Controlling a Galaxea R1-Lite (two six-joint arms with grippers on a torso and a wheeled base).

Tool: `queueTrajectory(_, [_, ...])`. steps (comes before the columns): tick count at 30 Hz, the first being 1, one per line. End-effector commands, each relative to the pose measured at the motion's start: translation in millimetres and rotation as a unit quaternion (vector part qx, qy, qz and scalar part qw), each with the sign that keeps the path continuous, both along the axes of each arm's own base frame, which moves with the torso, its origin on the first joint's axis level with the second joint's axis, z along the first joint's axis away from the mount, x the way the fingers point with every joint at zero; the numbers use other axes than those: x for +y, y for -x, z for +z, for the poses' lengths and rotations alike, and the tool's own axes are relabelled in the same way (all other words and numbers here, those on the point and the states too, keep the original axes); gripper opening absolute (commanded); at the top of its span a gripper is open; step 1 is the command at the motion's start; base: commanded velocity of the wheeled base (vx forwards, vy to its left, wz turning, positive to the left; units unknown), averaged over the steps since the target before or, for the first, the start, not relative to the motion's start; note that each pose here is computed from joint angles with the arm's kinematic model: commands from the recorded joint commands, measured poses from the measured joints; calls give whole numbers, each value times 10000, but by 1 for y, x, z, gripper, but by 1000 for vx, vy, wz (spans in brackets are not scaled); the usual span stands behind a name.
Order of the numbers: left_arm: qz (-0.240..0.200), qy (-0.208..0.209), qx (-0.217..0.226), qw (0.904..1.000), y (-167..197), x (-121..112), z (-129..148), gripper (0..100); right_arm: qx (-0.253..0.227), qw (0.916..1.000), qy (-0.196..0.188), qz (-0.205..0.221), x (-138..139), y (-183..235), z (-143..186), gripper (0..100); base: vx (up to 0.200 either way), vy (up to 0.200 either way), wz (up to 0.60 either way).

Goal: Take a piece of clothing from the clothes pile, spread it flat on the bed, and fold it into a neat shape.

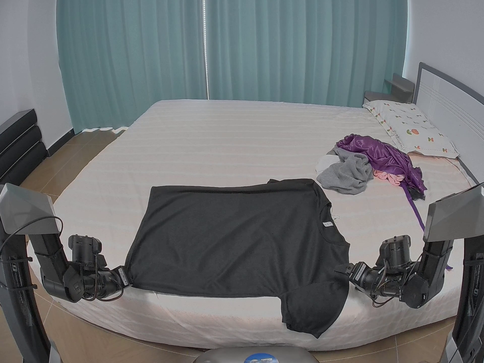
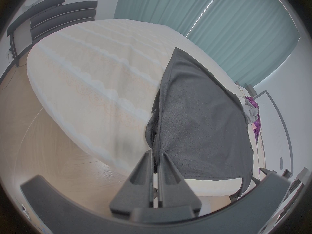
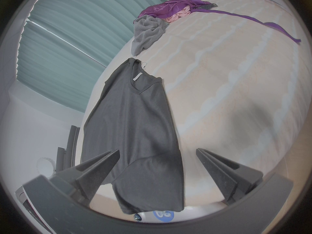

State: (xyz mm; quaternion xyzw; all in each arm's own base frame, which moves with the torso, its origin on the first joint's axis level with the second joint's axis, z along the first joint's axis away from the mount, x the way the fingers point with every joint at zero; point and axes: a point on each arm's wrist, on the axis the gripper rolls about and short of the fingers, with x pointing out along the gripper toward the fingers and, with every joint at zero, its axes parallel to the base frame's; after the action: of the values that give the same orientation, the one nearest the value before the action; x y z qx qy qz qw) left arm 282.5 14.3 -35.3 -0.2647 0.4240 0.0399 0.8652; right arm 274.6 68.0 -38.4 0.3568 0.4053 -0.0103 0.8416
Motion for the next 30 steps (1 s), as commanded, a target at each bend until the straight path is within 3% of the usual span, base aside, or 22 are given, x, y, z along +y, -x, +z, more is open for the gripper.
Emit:
queueTrajectory(1, [43,35,-21,10000,-1,0,1,0,-90,9999,141,-14,5,-24,-7,100,0,0,0])
queueTrajectory(5, [36,37,2,10000,0,0,0,0,-66,9997,214,18,7,-35,-9,100,0,0,0])
queueTrajectory(6, [44,37,2,10000,0,0,0,0,-35,9995,311,72,7,-35,-10,0,0,0,0])
queueTrajectory(9, [49,41,-5,10000,0,0,1,0,-23,9986,502,138,7,-37,-12,0,0,0,0])
queueTrajectory(12, [44,37,2,10000,0,0,0,0,-149,9966,805,-110,4,-49,-18,0,0,0,0])
queueTrajectory(30, [49,42,10,10000,1,0,0,0,-783,9942,728,-140,7,-87,-4,0,0,0,0])
